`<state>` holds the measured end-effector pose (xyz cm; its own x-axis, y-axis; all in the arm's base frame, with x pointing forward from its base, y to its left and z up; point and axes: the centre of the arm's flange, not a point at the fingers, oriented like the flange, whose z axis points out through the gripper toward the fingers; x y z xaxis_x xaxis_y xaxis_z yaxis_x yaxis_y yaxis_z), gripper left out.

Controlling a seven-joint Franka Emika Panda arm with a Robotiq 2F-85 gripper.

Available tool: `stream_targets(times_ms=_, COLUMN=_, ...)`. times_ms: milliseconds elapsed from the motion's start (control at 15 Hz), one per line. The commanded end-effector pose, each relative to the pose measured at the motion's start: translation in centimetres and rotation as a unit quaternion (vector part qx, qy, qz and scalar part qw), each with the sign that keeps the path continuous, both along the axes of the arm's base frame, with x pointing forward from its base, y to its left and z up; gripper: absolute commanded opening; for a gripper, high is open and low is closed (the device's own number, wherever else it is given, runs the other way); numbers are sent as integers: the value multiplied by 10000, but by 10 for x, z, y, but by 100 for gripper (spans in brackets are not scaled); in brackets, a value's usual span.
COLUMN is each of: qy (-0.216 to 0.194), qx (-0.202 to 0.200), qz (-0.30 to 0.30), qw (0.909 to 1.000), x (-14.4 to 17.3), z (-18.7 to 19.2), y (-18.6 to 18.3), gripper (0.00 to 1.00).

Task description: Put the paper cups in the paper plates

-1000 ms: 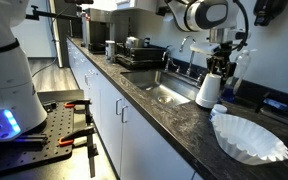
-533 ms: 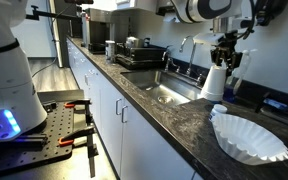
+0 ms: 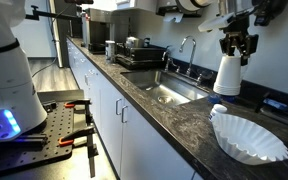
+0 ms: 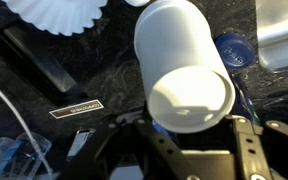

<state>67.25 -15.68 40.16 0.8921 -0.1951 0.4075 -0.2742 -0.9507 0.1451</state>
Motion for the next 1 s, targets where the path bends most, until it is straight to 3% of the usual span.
stream_targets(times_ms=0, qy=49, qx=-336, qz=-208, qw=9992, x=-26, z=6, y=8, gripper=31)
stream_targets(times_ms=467, qy=295, qx=-823, qz=-489, qw=9950, x=-42, z=-10, y=-8, gripper=31)
stream_targets(times_ms=933, qy=369, qx=-806, qz=-951, qw=9915, x=-61, z=-17, y=-40, gripper=31)
